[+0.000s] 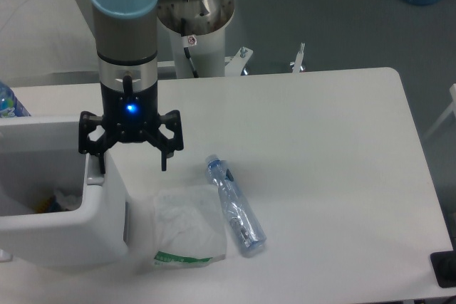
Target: Open the trash can
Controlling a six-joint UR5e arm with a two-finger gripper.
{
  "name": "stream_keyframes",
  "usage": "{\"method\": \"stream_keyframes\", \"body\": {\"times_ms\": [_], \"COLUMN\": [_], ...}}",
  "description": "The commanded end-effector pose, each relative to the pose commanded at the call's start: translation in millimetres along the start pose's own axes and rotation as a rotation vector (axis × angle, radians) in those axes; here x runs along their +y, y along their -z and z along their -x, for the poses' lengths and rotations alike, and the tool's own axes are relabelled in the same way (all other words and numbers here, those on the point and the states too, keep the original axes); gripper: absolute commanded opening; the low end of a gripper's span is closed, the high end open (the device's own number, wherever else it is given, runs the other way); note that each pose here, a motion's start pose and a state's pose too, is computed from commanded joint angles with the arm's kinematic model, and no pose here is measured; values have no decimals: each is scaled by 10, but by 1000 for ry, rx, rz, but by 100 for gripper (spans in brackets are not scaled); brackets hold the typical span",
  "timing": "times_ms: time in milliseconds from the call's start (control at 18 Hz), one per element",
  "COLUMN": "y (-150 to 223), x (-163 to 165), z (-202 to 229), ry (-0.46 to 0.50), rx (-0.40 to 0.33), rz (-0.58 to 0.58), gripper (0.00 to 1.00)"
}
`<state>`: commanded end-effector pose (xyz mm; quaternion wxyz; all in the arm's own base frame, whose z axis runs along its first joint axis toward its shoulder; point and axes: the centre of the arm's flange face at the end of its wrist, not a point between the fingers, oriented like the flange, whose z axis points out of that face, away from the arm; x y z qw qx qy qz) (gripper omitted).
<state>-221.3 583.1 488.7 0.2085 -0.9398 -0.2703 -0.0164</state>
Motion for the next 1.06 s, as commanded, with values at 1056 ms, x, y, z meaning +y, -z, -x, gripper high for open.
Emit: {"method": "stream_keyframes", "body": {"times_ms": [1056], "y": [961], "x": [-252], "z": [381], "ry": [-226], "rx": [-87], "rz": [-175], "gripper": [100]}}
